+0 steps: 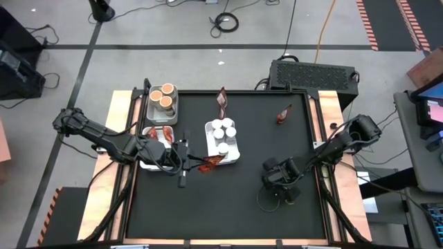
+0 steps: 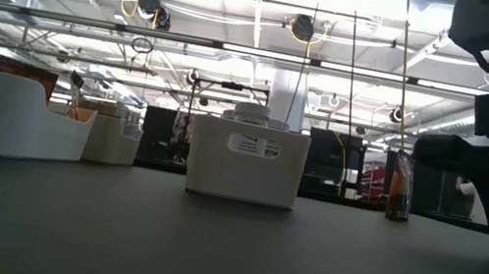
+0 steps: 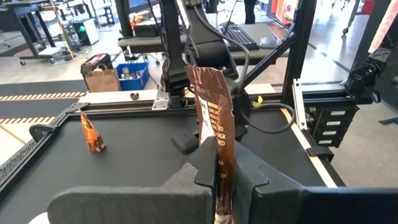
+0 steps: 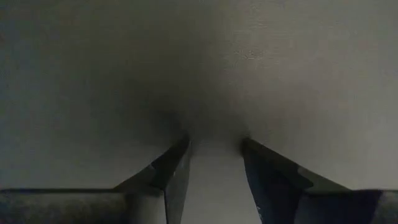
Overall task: Sort spices by type
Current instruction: Put the orange seasoning pack into the left white bin
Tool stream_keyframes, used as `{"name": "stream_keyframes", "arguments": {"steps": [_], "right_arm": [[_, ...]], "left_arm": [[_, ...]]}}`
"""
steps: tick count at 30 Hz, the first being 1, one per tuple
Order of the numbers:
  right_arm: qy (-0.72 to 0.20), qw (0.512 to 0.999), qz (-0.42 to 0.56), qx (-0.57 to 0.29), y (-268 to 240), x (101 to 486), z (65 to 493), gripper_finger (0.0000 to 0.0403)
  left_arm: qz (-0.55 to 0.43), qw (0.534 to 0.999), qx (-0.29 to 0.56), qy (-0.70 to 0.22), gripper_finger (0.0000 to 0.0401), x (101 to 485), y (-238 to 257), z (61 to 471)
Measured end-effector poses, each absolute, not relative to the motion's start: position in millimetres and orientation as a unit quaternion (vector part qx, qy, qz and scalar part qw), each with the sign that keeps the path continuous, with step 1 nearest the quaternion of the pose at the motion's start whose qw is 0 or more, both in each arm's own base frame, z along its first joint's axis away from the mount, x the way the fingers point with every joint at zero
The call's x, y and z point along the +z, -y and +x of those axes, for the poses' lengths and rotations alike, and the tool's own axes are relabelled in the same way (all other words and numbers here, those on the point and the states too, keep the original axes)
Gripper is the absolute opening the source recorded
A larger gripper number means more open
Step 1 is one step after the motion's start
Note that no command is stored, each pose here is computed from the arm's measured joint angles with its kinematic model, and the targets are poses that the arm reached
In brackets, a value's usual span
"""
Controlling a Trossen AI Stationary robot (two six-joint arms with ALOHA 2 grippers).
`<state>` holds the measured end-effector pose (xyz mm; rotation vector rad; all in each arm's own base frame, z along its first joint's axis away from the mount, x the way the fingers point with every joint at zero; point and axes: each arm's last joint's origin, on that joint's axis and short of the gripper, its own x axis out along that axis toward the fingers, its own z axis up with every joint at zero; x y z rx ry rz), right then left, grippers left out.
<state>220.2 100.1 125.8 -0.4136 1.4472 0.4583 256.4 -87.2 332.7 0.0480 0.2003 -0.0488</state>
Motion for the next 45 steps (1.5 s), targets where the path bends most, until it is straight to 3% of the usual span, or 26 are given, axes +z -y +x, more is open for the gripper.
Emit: {"name": "stream_keyframes", "arguments": {"steps": [15, 22, 35, 45], "right_arm": [[-0.465, 0.824, -0.207, 0.249, -125.1, 227.5, 275.3, 0.0150], [-0.395, 0.824, -0.316, 0.255, -132.3, 235.9, 281.2, 0.0150], [-0.277, 0.841, -0.387, 0.255, -138.1, 250.2, 296.0, 0.0150], [-0.268, 0.839, -0.418, 0.223, -136.4, 252.7, 298.4, 0.0150]], "left_arm": [[0.013, 0.995, -0.030, -0.095, 0.0019, 333.7, 87.6, 256.6], [0.002, 0.994, -0.032, -0.106, 0.0019, 330.7, 88.3, 257.7], [0.007, 0.990, -0.050, -0.135, 0.0019, 316.9, 96.2, 266.6], [0.001, 0.983, -0.081, -0.167, 0.0019, 309.1, 114.2, 259.8]]}}
